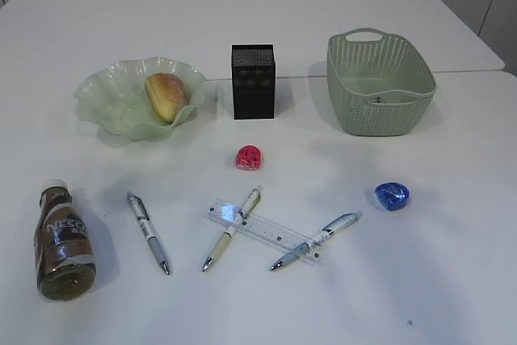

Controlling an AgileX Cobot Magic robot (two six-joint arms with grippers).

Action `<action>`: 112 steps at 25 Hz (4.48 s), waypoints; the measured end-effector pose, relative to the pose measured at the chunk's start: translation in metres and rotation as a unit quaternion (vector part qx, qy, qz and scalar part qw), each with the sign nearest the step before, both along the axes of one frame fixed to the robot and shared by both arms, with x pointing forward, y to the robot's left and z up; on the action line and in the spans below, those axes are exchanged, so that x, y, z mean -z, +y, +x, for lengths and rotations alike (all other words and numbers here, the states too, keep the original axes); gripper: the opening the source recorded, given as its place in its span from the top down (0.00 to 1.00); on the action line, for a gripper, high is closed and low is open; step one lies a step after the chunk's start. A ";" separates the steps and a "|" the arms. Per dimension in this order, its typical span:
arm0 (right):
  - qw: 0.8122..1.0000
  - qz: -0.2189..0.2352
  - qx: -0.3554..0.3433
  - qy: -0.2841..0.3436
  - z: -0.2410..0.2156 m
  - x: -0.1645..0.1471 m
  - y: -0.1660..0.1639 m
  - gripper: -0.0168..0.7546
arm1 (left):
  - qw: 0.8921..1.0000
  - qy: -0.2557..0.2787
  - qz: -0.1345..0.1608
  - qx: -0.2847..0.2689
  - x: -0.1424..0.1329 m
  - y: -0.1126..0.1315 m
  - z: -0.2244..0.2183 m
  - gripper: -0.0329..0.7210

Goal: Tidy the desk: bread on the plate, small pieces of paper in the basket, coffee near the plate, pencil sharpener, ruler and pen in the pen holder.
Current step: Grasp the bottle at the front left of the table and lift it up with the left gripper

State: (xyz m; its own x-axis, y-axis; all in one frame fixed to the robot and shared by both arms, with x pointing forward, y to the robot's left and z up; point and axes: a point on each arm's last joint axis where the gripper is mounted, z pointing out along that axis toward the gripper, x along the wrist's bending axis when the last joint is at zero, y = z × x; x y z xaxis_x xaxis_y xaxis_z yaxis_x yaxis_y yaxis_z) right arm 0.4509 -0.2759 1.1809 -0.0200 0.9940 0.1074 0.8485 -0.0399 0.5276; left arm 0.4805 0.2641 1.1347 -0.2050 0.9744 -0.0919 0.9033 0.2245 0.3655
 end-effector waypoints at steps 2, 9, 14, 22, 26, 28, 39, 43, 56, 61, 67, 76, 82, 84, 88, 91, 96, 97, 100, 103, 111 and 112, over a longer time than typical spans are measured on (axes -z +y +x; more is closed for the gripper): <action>1.000 0.006 -0.001 0.000 0.000 0.000 0.001 0.43 | 0.999 0.044 -0.011 -0.010 0.023 -0.006 0.020 0.24; 1.000 0.011 -0.003 0.001 0.000 0.000 0.002 0.43 | 0.991 0.125 -0.044 -0.028 0.081 -0.021 0.062 0.24; 1.000 0.011 -0.003 0.001 0.000 0.000 0.002 0.43 | 0.990 0.124 -0.057 -0.040 0.108 -0.026 0.082 0.24; 1.000 0.011 -0.003 0.001 0.000 0.000 0.002 0.43 | 0.987 0.142 -0.049 -0.048 0.135 -0.028 0.095 0.24; 1.000 0.011 -0.005 0.001 0.000 0.000 0.003 0.43 | 0.985 0.157 -0.045 -0.060 0.147 -0.028 0.099 0.24; 1.000 0.007 -0.013 0.001 -0.001 0.000 0.006 0.43 | 0.984 0.158 -0.047 -0.069 0.151 -0.028 0.101 0.24; 0.999 -0.006 -0.042 -0.001 -0.003 0.000 0.017 0.43 | 0.977 0.184 -0.045 -0.094 0.180 -0.029 0.109 0.24; 0.999 -0.007 -0.044 -0.001 -0.003 0.000 0.018 0.43 | 0.975 0.195 -0.042 -0.097 0.188 -0.030 0.110 0.24; 0.999 -0.013 -0.044 -0.002 -0.003 0.000 0.017 0.43 | 0.968 0.226 -0.034 -0.102 0.216 -0.030 0.114 0.26; 0.999 -0.017 -0.043 -0.002 -0.003 0.000 0.017 0.43 | 0.966 0.237 -0.030 -0.103 0.228 -0.031 0.115 0.27; 0.999 -0.018 -0.043 -0.001 -0.002 0.001 0.017 0.43 | 0.966 0.238 -0.030 -0.100 0.234 -0.031 0.117 0.35; 0.999 -0.022 -0.043 0.018 0.009 0.009 0.018 0.43 | 0.968 0.236 -0.007 -0.080 0.234 -0.027 0.117 0.63; 0.998 -0.023 -0.043 0.027 0.014 0.013 0.019 0.43 | 0.970 0.239 0.015 -0.051 0.234 -0.025 0.116 0.63; 0.998 -0.023 -0.043 0.027 0.014 0.013 0.019 0.43 | 0.969 0.242 0.018 -0.039 0.234 -0.025 0.116 0.63; 0.998 -0.023 -0.043 0.027 0.014 0.013 0.019 0.43 | 0.969 0.246 0.027 -0.018 0.234 -0.024 0.115 0.63; 0.998 -0.023 -0.043 0.027 0.014 0.013 0.019 0.43 | 0.970 0.241 0.042 -0.006 0.230 -0.021 0.115 0.63; 0.998 -0.023 -0.043 0.027 0.014 0.013 0.019 0.43 | 0.977 0.206 0.058 0.006 0.204 -0.017 0.114 0.64; 0.998 -0.023 -0.043 0.027 0.014 0.013 0.019 0.43 | 0.978 0.199 0.058 0.007 0.199 -0.017 0.114 0.64; 0.998 -0.023 -0.043 0.027 0.014 0.013 0.019 0.43 | 0.984 0.168 0.054 0.010 0.175 -0.016 0.110 0.64; 0.998 -0.023 -0.043 0.027 0.014 0.013 0.019 0.43 | 0.991 0.123 0.048 0.016 0.145 -0.015 0.105 0.64; 0.998 -0.023 -0.043 0.027 0.014 0.013 0.019 0.43 | 0.997 -0.052 0.041 0.049 0.062 -0.011 0.084 0.64; 0.998 -0.023 -0.043 0.027 0.014 0.013 0.019 0.43 | 0.995 -0.074 0.042 0.051 0.053 -0.010 0.081 0.64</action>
State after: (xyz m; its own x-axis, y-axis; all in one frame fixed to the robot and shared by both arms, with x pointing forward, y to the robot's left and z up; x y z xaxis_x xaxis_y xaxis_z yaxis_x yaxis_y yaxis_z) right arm 0.4645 -0.2566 1.1675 -0.1016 0.9927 0.0643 0.8749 0.0584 0.4808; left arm 0.5619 0.2539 1.0815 -0.0942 0.9951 -0.0315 0.8544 0.0970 0.5105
